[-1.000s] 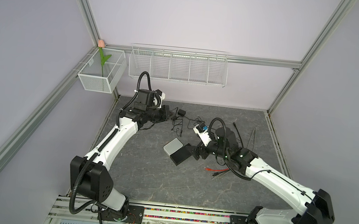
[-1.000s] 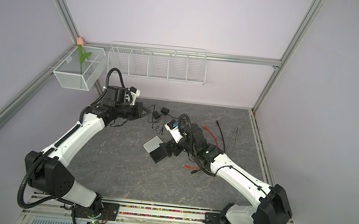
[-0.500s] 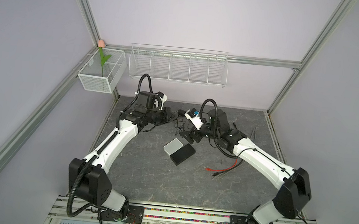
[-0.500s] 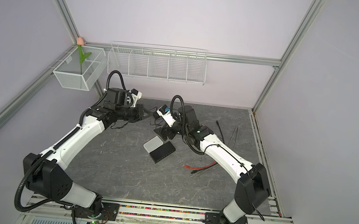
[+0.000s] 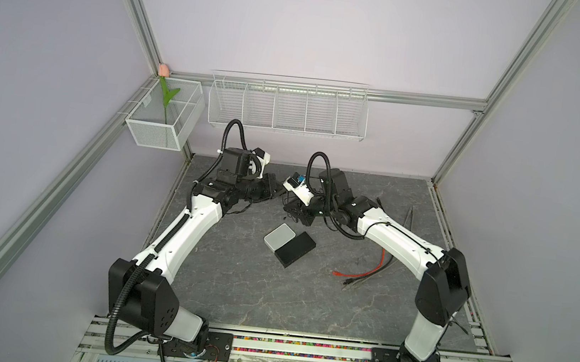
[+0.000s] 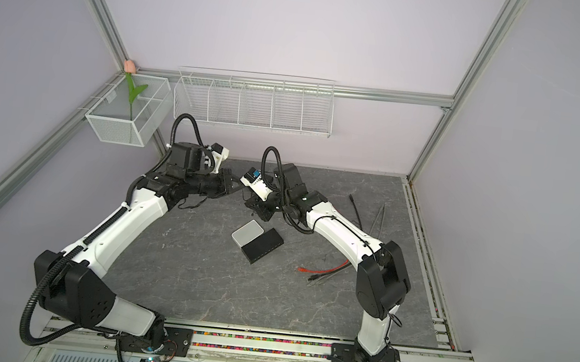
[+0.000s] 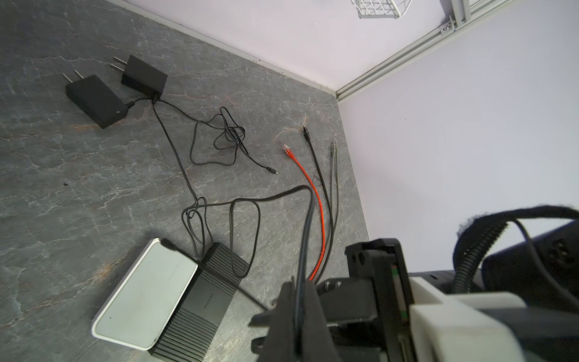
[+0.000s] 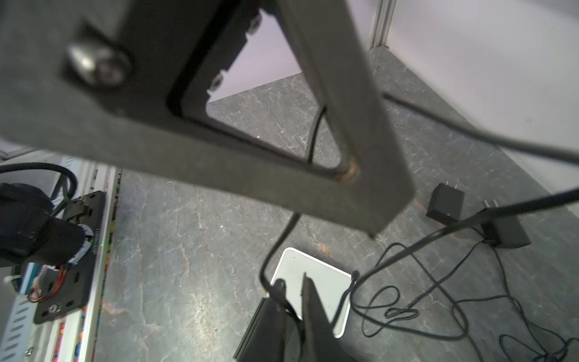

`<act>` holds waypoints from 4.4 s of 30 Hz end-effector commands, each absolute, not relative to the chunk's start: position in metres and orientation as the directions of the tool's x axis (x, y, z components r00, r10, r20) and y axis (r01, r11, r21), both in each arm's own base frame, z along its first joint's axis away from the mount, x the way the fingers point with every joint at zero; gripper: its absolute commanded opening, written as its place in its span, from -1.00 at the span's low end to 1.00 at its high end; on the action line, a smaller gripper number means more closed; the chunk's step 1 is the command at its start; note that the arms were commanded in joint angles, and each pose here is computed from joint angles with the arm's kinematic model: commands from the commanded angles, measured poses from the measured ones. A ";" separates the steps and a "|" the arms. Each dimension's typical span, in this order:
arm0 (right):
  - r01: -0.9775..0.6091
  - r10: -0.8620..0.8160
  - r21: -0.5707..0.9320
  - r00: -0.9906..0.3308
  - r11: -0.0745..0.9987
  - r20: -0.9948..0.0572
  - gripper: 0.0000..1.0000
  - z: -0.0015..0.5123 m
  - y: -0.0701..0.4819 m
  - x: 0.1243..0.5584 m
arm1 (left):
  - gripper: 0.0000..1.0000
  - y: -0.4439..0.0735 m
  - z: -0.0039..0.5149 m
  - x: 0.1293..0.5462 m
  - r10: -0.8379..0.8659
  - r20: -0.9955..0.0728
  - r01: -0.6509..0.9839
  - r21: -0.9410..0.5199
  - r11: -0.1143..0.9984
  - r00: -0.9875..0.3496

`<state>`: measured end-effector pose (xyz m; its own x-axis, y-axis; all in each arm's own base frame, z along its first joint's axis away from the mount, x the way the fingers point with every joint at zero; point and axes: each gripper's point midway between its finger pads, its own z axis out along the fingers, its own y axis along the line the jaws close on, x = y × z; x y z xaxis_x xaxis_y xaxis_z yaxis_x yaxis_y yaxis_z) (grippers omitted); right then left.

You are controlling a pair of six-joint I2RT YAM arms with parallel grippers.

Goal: Insert the plug into the switch port

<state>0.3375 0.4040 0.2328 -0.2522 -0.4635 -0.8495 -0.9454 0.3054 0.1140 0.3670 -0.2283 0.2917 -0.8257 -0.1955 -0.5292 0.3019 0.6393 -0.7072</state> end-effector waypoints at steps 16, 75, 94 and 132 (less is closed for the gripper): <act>-0.743 -0.102 0.573 -0.636 0.345 -0.765 -0.87 0.317 0.350 0.357 | 0.99 -0.220 0.336 0.334 -0.197 -0.707 0.492 -0.638 0.593 -0.679; -0.498 0.131 0.792 -0.812 0.354 -0.569 -0.87 0.356 0.323 0.362 | -1.00 -0.332 0.266 0.322 0.031 -0.874 0.774 -0.412 0.480 -0.485; -0.728 -0.150 0.362 -0.534 0.582 -0.832 0.63 0.267 0.250 0.266 | -1.00 -0.343 0.274 0.317 0.083 -0.767 0.720 -0.552 0.420 -0.637; -0.800 -0.332 0.289 -0.506 0.526 -0.796 -0.49 0.218 0.308 0.295 | -1.00 -0.330 0.290 0.314 0.052 -0.783 0.707 -0.528 0.471 -0.619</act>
<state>0.2986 0.3012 0.2137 -0.5251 -0.3169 -0.7898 -0.7754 0.5607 0.2905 0.3138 -0.3345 0.2844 -0.6267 0.0650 -0.7765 0.7089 0.4614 -0.5335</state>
